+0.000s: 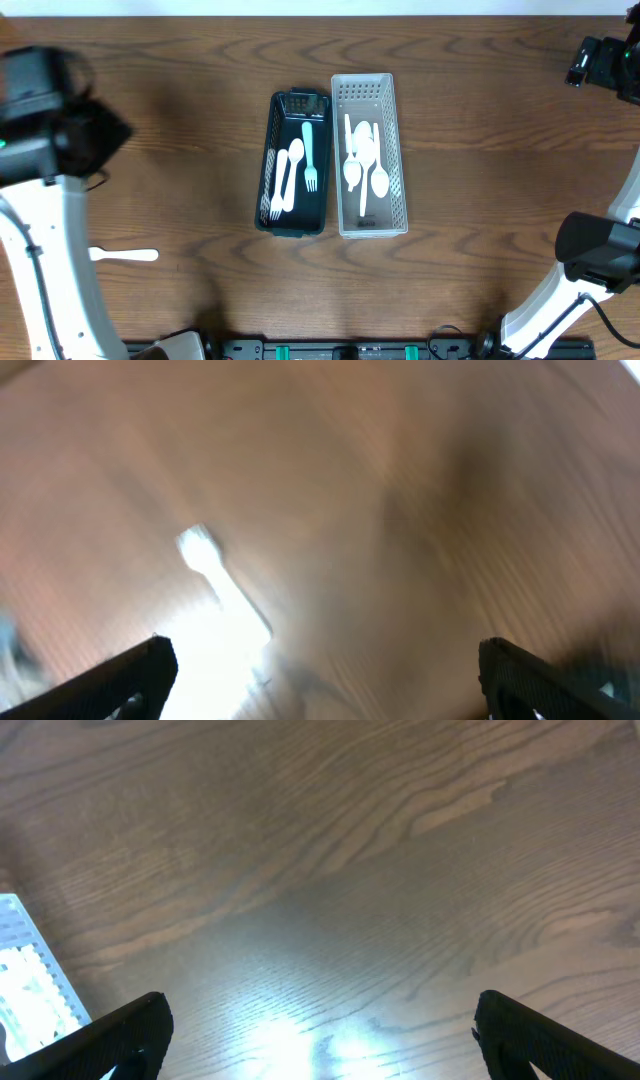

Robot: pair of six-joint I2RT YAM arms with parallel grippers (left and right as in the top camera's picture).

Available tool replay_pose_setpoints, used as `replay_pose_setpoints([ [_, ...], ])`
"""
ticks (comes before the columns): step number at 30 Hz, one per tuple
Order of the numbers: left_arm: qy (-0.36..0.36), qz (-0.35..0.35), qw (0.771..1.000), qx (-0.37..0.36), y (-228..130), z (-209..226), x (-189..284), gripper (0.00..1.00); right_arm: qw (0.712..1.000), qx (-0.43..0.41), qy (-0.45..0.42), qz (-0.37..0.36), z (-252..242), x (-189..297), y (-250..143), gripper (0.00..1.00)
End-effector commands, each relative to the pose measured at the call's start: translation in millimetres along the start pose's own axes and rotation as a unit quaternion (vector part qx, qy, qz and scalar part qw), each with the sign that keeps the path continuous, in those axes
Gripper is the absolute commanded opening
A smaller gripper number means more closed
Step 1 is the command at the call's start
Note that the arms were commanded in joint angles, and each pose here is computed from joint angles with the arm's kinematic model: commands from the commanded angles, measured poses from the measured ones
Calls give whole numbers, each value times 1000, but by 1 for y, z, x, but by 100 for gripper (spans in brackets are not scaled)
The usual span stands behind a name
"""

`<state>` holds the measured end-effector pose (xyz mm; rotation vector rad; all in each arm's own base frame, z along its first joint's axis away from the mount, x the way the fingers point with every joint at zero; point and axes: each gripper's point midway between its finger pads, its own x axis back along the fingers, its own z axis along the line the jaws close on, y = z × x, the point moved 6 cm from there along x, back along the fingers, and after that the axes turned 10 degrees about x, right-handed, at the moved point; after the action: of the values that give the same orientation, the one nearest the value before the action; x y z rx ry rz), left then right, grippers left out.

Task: Pack container
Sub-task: 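Move the left gripper to the last white fork and grasp it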

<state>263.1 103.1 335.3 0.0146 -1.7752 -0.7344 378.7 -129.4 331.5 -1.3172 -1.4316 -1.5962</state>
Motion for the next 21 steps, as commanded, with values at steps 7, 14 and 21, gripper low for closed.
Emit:
replay_pose_setpoints([
  [7,110,97,958,246,-1,96,-104,98,1000,3,-1,3,-3,-5,1,99],
  [14,152,154,921,325,-29,151,-178,98,1000,3,-1,4,-3,-5,1,99],
  [21,169,193,910,326,-42,173,-222,98,1000,3,-1,5,-3,-5,1,99],
])
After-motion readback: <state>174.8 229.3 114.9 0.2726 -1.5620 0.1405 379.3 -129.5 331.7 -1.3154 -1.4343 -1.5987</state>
